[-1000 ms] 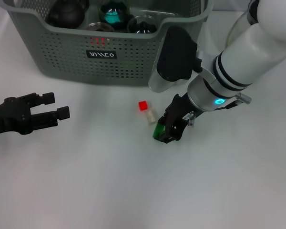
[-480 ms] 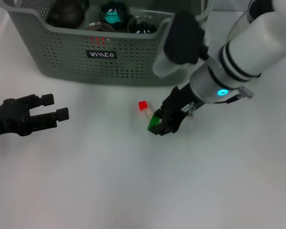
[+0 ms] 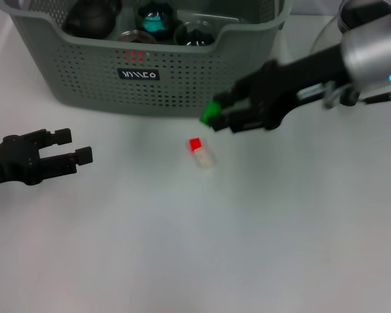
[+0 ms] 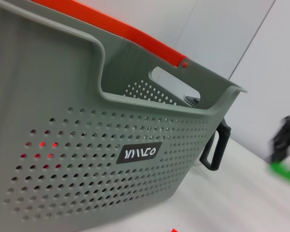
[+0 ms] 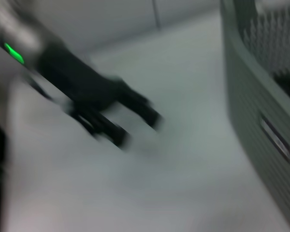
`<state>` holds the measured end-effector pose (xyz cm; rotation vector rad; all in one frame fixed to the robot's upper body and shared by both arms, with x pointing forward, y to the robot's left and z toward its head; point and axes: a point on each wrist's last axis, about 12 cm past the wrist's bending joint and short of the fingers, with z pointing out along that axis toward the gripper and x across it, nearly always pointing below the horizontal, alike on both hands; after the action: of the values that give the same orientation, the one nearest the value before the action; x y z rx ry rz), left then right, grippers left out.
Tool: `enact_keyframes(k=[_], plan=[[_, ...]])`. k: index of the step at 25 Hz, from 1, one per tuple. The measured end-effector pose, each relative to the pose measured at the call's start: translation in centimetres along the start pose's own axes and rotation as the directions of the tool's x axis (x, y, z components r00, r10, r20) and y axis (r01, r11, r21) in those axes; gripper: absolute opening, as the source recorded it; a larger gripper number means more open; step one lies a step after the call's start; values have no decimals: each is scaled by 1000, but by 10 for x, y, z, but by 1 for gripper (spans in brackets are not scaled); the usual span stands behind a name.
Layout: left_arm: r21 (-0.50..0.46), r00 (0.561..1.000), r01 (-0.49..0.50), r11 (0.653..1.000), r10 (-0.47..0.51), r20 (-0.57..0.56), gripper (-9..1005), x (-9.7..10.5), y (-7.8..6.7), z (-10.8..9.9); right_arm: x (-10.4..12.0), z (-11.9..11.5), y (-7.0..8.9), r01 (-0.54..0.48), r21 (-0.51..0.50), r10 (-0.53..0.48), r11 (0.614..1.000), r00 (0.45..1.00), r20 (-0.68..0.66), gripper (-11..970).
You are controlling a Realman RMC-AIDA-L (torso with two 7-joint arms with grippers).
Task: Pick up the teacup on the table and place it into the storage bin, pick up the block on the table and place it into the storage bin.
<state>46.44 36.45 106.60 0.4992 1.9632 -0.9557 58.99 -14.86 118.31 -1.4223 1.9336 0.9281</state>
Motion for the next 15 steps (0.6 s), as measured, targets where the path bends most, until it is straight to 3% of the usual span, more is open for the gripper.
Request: enact_keyframes(k=[6, 11, 15], plan=[[0, 1000, -2, 1000, 2, 2, 825, -1, 0, 1, -6, -60, 10, 42, -113, -3, 993, 946, 325, 427], [-3, 1000, 4, 1000, -4, 5, 825, 0, 1, 3, -15, -90, 6, 40, -58, -4, 998, 848, 531, 429], [-8, 1000, 10, 1000, -10, 7, 825, 1, 2, 6, -33, -96, -8, -72, -10, 62, 997, 766, 640, 428]])
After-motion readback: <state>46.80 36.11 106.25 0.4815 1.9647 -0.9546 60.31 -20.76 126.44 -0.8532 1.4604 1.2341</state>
